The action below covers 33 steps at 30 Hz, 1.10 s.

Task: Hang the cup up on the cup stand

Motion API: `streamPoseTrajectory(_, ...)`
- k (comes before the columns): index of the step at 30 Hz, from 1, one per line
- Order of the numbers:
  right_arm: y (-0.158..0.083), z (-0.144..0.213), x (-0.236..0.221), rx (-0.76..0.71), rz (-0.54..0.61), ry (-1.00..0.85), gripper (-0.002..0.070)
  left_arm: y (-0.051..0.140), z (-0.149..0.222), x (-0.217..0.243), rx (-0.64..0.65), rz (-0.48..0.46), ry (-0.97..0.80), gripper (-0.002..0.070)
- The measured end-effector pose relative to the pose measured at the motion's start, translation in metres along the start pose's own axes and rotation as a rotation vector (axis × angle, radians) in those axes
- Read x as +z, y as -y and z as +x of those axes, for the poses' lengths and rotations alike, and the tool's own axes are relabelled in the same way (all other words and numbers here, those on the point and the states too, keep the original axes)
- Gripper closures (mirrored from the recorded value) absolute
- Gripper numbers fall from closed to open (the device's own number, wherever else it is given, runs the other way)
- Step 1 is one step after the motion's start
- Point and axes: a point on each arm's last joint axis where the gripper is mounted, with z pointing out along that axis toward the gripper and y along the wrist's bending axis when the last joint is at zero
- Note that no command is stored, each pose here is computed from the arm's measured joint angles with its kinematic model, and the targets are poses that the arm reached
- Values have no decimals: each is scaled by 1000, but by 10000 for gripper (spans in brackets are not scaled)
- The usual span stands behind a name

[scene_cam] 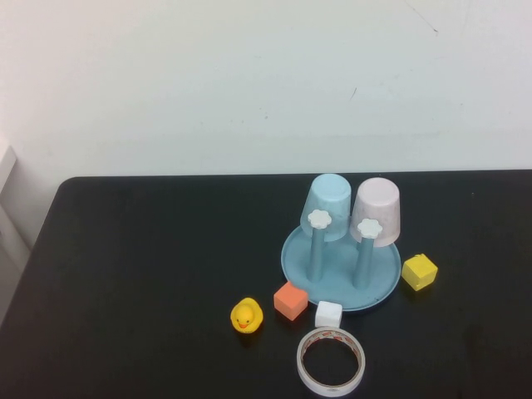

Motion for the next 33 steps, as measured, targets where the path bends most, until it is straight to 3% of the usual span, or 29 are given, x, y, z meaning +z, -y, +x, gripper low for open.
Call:
streamPoseTrajectory(19, 1, 9, 0, 175, 20, -96, 678, 0, 0, 0, 0, 0, 0, 676)
streamPoseTrajectory(33, 1, 11, -1, 187, 26, -126, 678, 0, 0, 0, 0, 0, 0, 676)
